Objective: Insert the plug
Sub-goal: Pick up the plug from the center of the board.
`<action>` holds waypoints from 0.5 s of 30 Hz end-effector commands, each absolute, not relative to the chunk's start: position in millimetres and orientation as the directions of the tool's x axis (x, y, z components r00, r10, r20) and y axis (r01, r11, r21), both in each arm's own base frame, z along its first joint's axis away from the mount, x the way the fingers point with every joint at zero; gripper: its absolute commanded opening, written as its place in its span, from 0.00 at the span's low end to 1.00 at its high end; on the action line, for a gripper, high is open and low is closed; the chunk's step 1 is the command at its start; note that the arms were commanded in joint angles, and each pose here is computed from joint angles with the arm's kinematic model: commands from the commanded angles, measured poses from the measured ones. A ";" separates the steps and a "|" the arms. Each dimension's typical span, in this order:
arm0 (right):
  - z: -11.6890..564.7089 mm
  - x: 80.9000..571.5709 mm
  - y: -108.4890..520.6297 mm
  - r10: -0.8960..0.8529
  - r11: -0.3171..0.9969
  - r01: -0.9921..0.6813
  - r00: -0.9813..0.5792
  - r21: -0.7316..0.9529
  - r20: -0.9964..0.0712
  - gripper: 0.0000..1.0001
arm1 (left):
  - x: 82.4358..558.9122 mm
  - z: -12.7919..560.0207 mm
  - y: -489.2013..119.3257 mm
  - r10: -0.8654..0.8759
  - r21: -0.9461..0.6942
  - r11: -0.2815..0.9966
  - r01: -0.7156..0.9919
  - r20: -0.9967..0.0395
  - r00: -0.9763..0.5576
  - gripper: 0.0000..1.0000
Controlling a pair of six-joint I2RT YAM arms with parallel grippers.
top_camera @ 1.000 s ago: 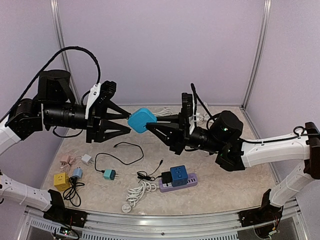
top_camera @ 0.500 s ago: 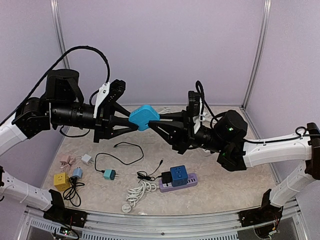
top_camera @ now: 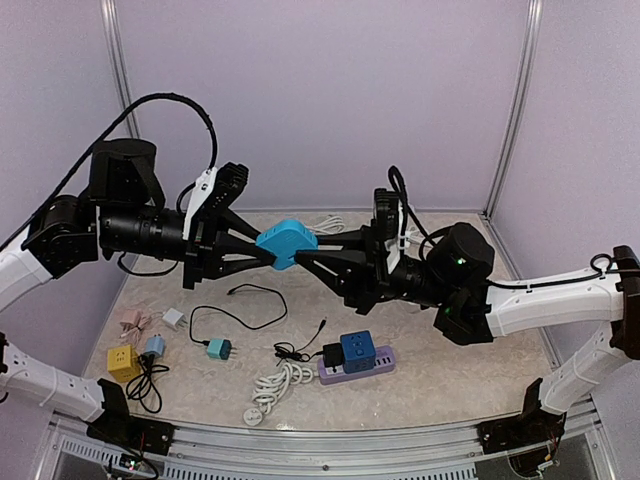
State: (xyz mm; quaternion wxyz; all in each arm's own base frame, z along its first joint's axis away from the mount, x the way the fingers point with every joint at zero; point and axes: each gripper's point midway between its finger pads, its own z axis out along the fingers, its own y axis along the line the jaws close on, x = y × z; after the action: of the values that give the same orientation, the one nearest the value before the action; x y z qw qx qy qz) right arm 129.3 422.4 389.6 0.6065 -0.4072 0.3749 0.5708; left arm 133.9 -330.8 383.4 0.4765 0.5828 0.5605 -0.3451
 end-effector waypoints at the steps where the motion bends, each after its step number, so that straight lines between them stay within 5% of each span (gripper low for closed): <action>1: 377.6 138.0 428.0 0.348 0.043 -0.999 0.027 -0.013 -0.937 0.00 | 121.9 394.0 -330.0 0.292 0.199 0.033 0.980 -0.939 0.181 0.00; 3: 373.1 138.5 428.6 0.325 0.047 -0.999 0.021 -0.006 -0.945 0.00 | 123.0 390.7 -328.6 0.304 0.200 0.041 0.979 -0.936 0.178 0.00; 6: 359.4 139.2 427.5 0.233 0.066 -0.998 0.027 -0.012 -0.972 0.46 | 130.1 381.5 -323.3 0.353 0.221 0.076 0.972 -0.918 0.181 0.00; 8: 354.8 137.5 420.2 0.155 0.085 -0.996 0.044 -0.031 -0.987 0.63 | 136.2 362.9 -317.4 0.428 0.252 0.087 0.964 -0.883 0.192 0.00; 15: 333.5 136.1 400.5 -0.148 0.115 -0.989 0.079 -0.096 -0.986 0.75 | 156.6 302.9 -306.7 0.651 0.286 0.086 0.954 -0.741 0.164 0.00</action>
State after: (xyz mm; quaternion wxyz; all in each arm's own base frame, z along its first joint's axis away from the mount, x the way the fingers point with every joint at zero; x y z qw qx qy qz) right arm 134.3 412.8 357.9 0.5538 -0.4715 0.4880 0.4825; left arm 147.4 -315.0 344.0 0.4524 0.6197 0.5903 -0.2506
